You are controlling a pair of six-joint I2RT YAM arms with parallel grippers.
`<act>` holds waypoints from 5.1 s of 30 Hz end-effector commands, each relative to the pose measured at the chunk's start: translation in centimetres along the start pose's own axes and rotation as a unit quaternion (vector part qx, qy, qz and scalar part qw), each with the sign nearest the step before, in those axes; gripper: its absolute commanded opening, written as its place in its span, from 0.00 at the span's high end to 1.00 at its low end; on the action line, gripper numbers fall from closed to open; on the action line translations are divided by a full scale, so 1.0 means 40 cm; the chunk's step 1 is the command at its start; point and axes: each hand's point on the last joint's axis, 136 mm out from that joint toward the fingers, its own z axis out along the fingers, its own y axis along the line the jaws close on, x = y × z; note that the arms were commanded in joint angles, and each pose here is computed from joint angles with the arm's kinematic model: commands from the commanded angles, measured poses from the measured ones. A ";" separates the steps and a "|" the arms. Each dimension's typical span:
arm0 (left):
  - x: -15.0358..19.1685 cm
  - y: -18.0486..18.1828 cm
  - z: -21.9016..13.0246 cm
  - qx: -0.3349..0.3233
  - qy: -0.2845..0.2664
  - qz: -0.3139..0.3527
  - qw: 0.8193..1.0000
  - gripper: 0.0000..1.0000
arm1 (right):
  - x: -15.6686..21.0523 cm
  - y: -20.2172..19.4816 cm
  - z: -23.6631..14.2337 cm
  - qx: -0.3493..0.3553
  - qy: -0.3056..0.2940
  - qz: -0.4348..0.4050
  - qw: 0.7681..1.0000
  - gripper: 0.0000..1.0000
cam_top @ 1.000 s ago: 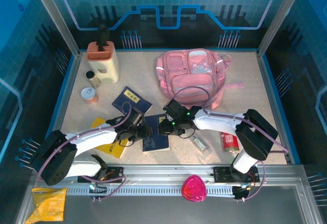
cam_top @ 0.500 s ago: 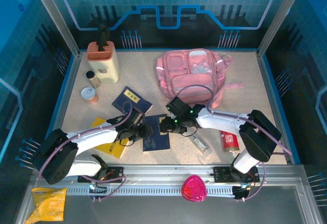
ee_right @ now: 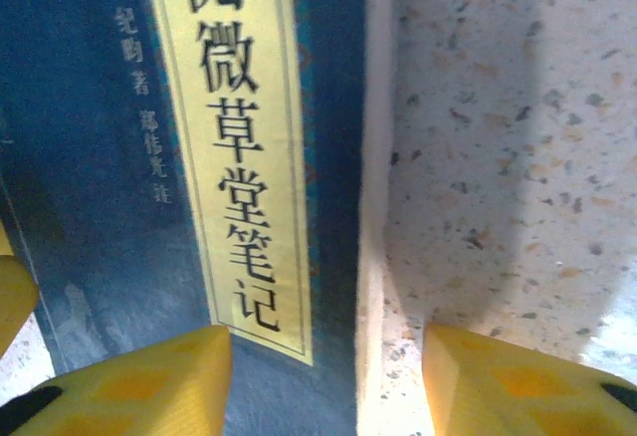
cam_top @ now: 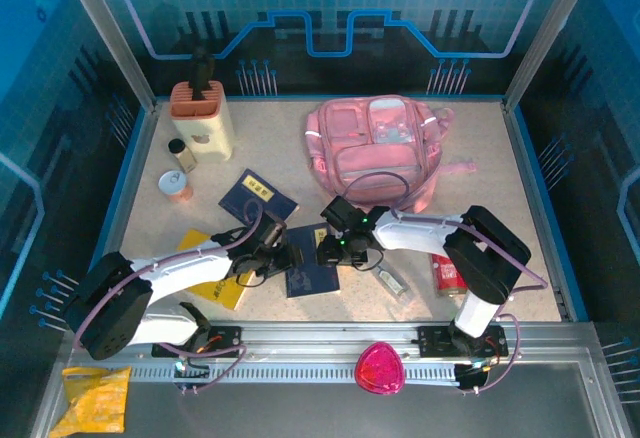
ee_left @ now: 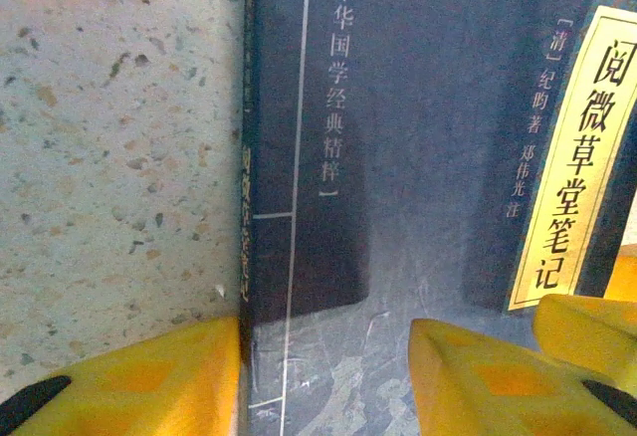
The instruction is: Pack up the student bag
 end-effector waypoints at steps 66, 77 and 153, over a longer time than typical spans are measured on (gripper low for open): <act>-0.139 -0.305 -0.368 0.351 -0.055 0.014 0.935 0.20 | -0.116 0.163 -0.554 -0.342 -0.161 0.005 0.926 1.00; -0.133 -0.393 -0.392 0.400 -0.049 0.034 0.915 0.62 | -0.158 0.142 -0.546 -0.352 -0.161 0.026 0.922 0.98; -0.322 -0.629 0.014 0.104 -0.097 0.550 0.823 0.34 | -0.081 -0.420 -0.676 -0.112 -0.281 0.236 0.924 1.00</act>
